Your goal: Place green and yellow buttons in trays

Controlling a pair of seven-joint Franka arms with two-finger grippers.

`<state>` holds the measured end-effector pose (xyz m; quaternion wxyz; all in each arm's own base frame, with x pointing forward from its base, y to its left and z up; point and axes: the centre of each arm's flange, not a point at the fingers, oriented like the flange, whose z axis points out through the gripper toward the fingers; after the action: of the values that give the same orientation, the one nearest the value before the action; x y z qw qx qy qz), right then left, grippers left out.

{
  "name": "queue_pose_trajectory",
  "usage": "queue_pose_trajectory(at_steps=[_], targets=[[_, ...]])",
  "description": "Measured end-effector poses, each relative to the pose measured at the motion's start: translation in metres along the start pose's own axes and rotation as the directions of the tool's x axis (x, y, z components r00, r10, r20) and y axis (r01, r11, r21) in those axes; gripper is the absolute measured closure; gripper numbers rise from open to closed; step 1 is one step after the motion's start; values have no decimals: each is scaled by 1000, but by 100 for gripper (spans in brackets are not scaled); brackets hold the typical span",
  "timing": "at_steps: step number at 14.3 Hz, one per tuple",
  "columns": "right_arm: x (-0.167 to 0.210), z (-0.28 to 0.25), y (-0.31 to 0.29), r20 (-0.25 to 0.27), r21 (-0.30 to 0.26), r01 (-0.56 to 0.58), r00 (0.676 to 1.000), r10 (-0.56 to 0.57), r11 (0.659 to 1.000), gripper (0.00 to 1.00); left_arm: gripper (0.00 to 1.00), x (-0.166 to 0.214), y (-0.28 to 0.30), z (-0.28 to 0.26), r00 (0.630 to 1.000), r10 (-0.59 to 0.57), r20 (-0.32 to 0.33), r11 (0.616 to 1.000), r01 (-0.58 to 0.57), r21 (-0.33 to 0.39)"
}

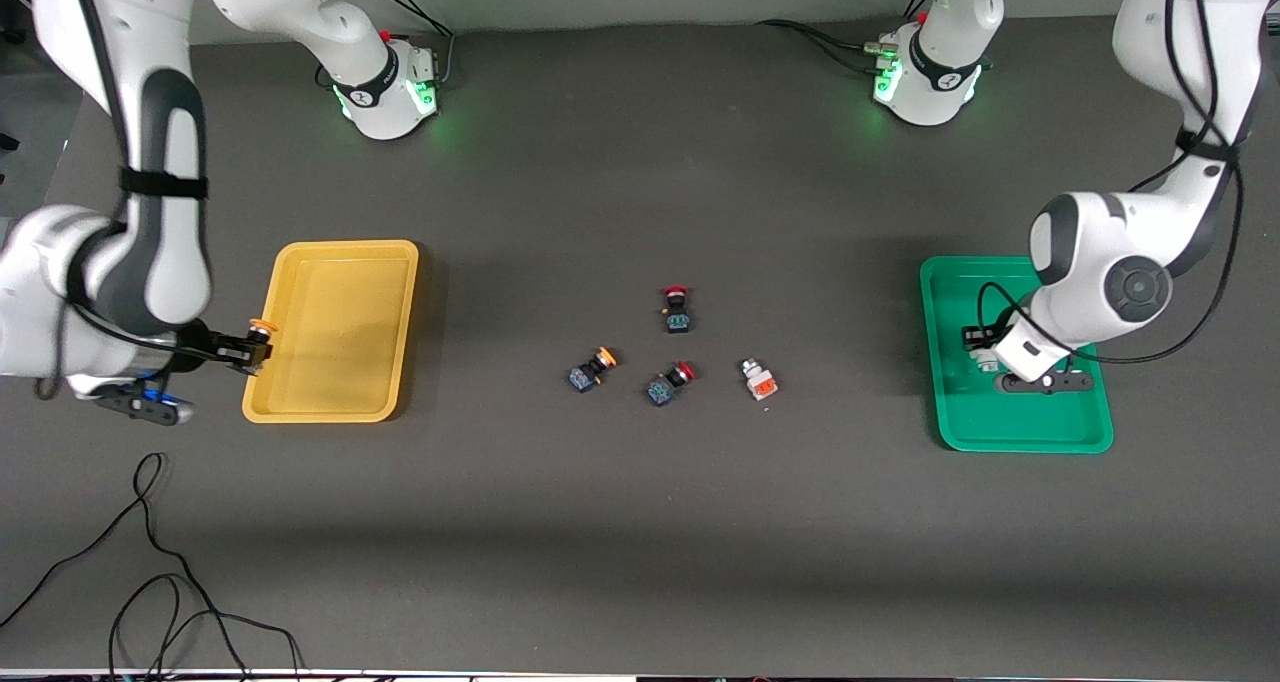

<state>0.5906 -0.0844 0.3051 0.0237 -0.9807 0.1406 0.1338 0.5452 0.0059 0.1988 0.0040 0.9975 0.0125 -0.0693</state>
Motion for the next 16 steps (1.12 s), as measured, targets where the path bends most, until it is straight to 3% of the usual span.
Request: queue_pose_trajectory(at_steps=[2, 5, 7, 9, 12, 14, 16], targets=[[8, 26, 6, 6, 12, 23, 1000, -24, 1000, 67, 55, 1, -1, 8, 1000, -1, 2, 1000, 2, -3], [19, 58, 12, 13, 5, 59, 998, -59, 998, 67, 24, 6, -1, 0, 1000, -3, -15, 1000, 3, -3], [22, 68, 9, 21, -3, 72, 997, -72, 997, 53, 2, 14, -3, -17, 1000, -5, -17, 1000, 5, 2], [24, 65, 4, 13, -4, 81, 997, -81, 997, 33, 0, 26, -7, -59, 1000, -12, 13, 1000, 12, 16], [28, 49, -10, -7, 5, 101, 995, -101, 995, 3, 0, 41, -12, -164, 999, -26, 29, 999, 25, 39], [29, 29, -38, 1, 24, 102, 995, -102, 994, 0, 0, 45, -9, -223, 1000, -25, 5, 999, 24, 42], [29, 9, -88, -8, 36, 81, 997, -81, 996, 0, 0, 47, 10, -246, 1000, -10, -14, 1000, 10, 24]])
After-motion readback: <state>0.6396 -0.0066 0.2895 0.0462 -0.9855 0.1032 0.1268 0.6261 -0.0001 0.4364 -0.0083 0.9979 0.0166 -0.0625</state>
